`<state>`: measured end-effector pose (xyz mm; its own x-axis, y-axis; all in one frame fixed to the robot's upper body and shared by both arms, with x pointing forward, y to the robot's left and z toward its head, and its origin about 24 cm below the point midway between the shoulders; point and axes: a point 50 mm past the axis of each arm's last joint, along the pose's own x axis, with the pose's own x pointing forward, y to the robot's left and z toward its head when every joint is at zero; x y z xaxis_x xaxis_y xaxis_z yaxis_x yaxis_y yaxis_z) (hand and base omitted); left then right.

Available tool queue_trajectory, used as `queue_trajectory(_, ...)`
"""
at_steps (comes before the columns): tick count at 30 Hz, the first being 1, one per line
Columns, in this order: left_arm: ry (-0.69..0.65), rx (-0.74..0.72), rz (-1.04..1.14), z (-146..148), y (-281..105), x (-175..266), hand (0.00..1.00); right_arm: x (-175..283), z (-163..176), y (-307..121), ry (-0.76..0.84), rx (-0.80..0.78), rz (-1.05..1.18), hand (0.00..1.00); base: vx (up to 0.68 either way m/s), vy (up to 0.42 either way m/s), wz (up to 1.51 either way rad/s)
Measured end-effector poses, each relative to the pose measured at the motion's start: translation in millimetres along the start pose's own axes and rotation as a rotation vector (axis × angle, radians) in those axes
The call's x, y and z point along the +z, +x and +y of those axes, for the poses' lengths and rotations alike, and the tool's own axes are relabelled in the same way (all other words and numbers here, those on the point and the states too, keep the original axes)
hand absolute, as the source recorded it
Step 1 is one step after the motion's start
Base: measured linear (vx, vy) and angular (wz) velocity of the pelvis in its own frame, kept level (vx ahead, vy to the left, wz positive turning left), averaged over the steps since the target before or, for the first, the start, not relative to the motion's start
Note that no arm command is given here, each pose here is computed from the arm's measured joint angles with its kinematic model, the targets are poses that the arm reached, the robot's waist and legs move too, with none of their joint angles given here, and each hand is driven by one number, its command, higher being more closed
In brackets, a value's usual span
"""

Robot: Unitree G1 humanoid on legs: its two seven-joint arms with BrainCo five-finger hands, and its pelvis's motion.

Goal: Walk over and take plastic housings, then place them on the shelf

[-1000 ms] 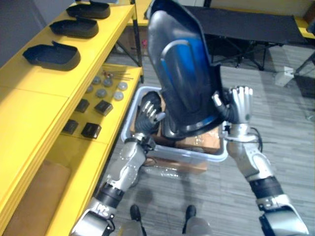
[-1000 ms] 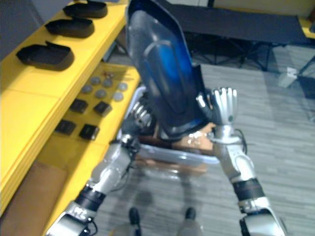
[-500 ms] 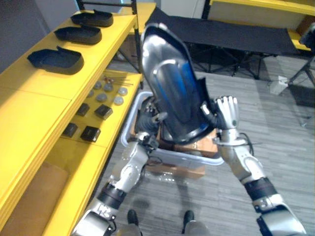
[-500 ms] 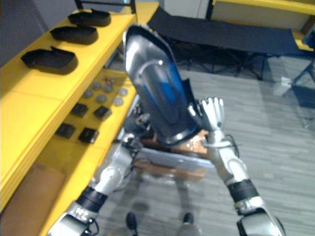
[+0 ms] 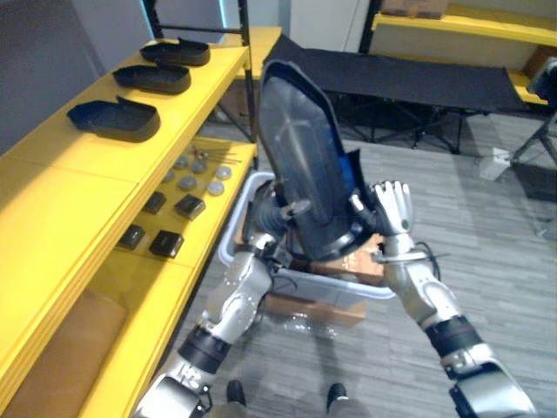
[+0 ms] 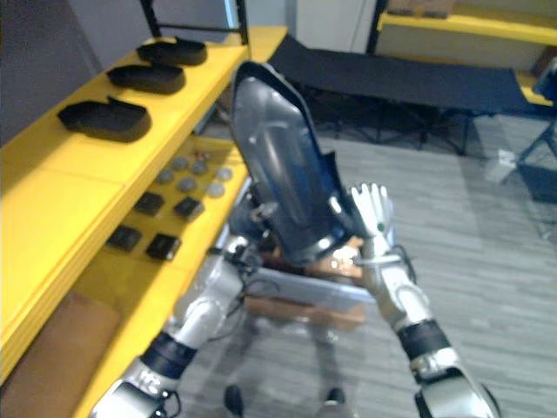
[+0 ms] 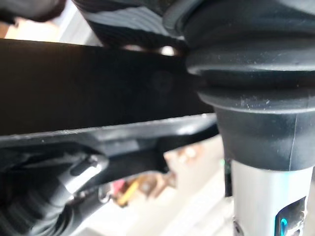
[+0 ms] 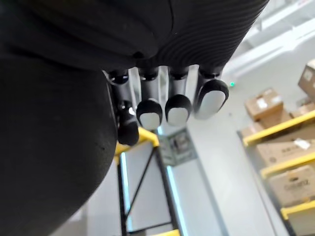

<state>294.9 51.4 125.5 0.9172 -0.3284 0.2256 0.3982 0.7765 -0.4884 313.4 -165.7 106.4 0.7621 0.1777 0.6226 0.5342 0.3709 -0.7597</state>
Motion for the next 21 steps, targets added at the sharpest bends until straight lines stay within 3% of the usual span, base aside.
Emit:
queue_trajectory(2, 0.095, 0.056, -0.01, 4.2, -2.4, -1.5, 0.0, 3.8, 2.4, -0.8, 0.012, 0.008, -0.014, 1.0, 0.0, 0.0, 0.0)
queue_trajectory(5, 0.131, 0.084, -0.007, 9.1, -6.6, -4.5, 0.0, 7.2, 3.6, -1.3, 0.028, 0.008, -0.028, 1.0, -0.01, 0.007, 0.04)
queue_trajectory(6, 0.151, 0.095, -0.006, 11.3, -8.6, -5.8, 1.0, 8.3, 3.4, -1.3, 0.033, 0.007, -0.036, 1.0, 0.0, 0.0, 0.0)
queue_trajectory(11, 0.195, 0.134, -0.014, 17.3, -12.3, -6.6, 1.0, 12.8, 0.4, -1.2, 0.05, -0.011, -0.051, 1.0, 0.0, 0.0, 0.0)
queue_trajectory(21, 0.16, 0.213, -0.095, 29.7, -20.8, -0.4, 1.0, 37.4, -8.2, -0.5, 0.151, -0.103, -0.111, 1.0, 0.0, 0.001, -0.01)
